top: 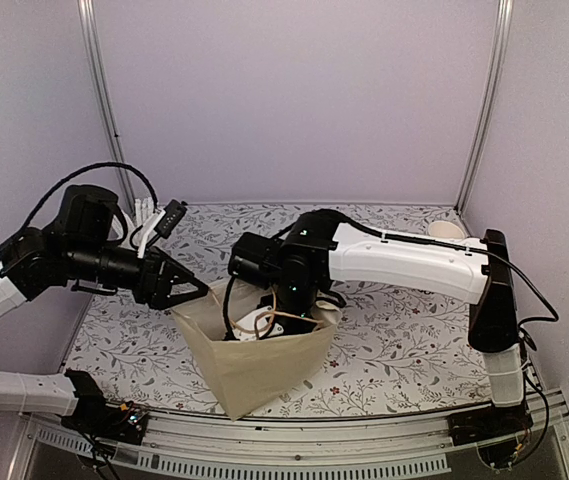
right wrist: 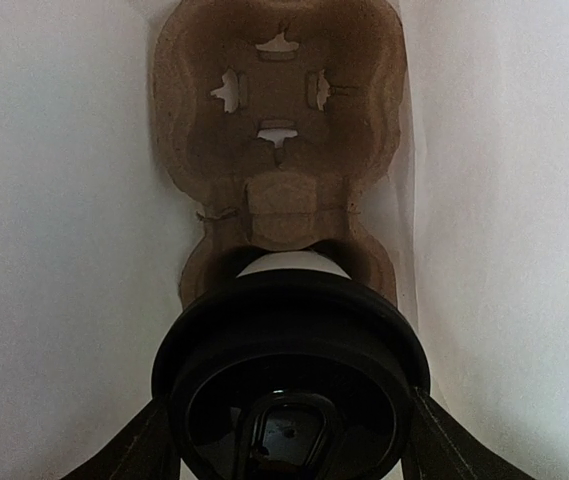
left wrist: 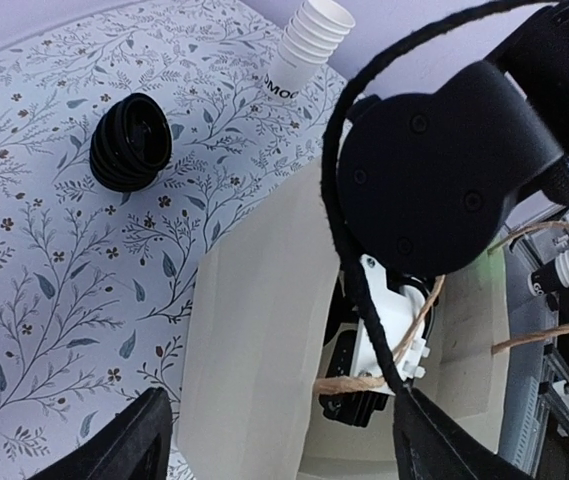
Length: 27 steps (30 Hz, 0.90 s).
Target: Pack the takeout coffee
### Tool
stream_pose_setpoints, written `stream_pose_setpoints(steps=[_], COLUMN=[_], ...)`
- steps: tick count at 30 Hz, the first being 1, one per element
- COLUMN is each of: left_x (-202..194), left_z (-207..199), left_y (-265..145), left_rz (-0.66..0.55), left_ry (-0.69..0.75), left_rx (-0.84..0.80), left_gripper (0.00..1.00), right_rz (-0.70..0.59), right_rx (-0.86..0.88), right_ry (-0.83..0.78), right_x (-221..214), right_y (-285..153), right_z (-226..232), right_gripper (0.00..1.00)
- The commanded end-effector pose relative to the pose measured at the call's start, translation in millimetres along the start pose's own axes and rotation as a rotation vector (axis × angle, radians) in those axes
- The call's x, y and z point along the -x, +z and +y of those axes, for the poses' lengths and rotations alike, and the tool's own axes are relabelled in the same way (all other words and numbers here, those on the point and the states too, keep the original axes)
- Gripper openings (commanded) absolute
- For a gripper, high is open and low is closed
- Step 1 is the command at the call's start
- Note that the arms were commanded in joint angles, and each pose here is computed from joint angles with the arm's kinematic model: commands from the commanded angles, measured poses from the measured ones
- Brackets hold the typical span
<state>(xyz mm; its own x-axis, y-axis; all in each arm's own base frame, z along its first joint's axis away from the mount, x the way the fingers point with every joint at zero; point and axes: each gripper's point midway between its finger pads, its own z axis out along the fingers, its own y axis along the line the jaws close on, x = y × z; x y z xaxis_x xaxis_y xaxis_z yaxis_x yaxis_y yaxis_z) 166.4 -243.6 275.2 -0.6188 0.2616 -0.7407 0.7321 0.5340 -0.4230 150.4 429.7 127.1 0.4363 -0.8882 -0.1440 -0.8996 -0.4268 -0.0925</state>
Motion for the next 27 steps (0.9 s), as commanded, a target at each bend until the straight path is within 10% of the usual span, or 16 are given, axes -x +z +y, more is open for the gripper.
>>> stream_pose_setpoints(steps=[1,15,27], left_x=[-5.6,2.8,30.8], left_z=[-7.7,6.5,-15.8], left_y=[8.6,22.2,-9.3], left_rz=[0.062,0.077,-0.030], left_ry=[0.045,0.109,0.188], left_rx=[-0.002,0.083,0.050], left_gripper=[0.76,0.65,0.81], right_rz=[0.098,-0.071,-0.193], right_rx=[-0.023,-0.139,-0.112], right_ry=[0.016,0.032,0.010], right_x=[-12.9,17.6,30.6], right_y=[35.9,-34.5,-81.5], right_z=[-9.4,-28.1,-9.2], right_gripper=[0.68,0.92,0.99])
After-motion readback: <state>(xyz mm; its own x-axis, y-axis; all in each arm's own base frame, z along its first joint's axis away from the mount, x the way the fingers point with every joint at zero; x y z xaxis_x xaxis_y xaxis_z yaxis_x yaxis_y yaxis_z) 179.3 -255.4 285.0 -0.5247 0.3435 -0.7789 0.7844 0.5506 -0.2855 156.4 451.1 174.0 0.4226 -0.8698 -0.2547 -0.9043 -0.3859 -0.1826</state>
